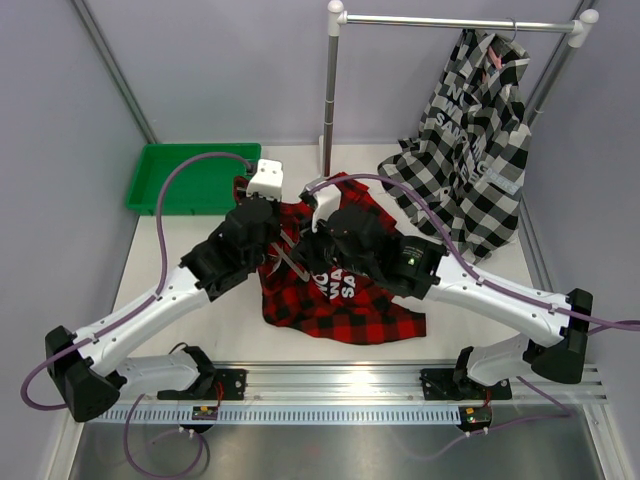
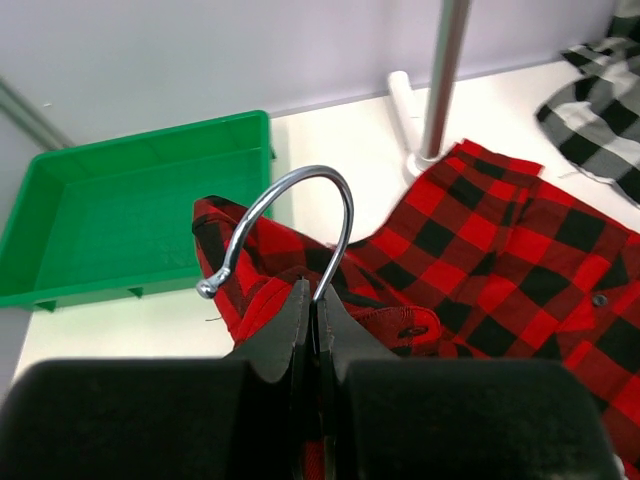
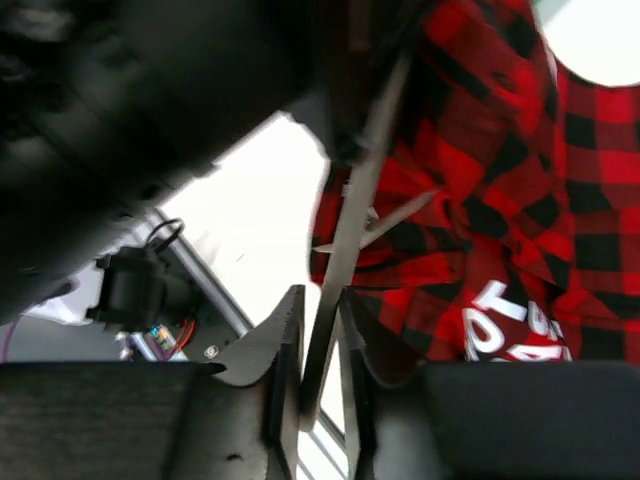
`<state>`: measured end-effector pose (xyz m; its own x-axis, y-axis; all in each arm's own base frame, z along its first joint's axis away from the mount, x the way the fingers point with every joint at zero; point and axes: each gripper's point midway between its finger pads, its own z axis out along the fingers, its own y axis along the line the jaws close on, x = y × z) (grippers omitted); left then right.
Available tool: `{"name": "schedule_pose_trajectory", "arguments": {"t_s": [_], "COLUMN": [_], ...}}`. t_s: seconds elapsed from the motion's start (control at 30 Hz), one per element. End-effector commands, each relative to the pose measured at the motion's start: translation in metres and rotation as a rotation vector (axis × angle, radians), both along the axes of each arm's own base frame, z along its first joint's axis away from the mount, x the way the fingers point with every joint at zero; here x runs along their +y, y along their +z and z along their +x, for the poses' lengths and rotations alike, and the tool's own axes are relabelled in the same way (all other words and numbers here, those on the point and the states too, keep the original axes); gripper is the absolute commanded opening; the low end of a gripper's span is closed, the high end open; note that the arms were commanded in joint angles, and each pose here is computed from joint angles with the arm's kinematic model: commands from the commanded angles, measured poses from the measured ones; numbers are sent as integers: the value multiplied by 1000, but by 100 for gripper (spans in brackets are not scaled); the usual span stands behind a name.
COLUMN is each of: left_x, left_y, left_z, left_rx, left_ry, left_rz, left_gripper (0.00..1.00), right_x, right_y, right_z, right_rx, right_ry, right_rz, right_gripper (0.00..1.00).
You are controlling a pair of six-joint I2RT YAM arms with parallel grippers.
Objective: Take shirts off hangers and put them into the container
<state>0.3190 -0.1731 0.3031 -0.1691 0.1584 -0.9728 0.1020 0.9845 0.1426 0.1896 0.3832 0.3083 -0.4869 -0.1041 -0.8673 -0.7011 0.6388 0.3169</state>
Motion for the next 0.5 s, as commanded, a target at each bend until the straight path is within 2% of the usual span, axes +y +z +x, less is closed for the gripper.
{"name": "schedule_pose_trajectory", "arguments": {"t_s": [0.0,0.1,0.2,0.33,0.37,0.47], "left_x": [3,2,-2,-8,-8,-9], "left_y": [33,34,37,41,42,45], "left_z": [-2,-4,-7,-13,-14,-20], "left_rx": [-96,-98,-99,-95,-95,-83], "left_ry": [15,1,-31,-83,-89,-113], "left_rz": [-98,-105,-121,-149,-154,-178], "left_gripper": [0,0,5,27,40,60], "right_x": [2,-2,-7,-13,-15,-21], "right_y": [25,22,19,16,12,10], "right_z": [7,9,10,10,10,9], "right_rx": [-55,-56,-57,-58,-56,-58], "right_ry": [-44,-63,-80,-97,-103,-112], "right_rz": [89,81,72,68,61,60], "right_gripper": [14,0,0,0,0,0]}}
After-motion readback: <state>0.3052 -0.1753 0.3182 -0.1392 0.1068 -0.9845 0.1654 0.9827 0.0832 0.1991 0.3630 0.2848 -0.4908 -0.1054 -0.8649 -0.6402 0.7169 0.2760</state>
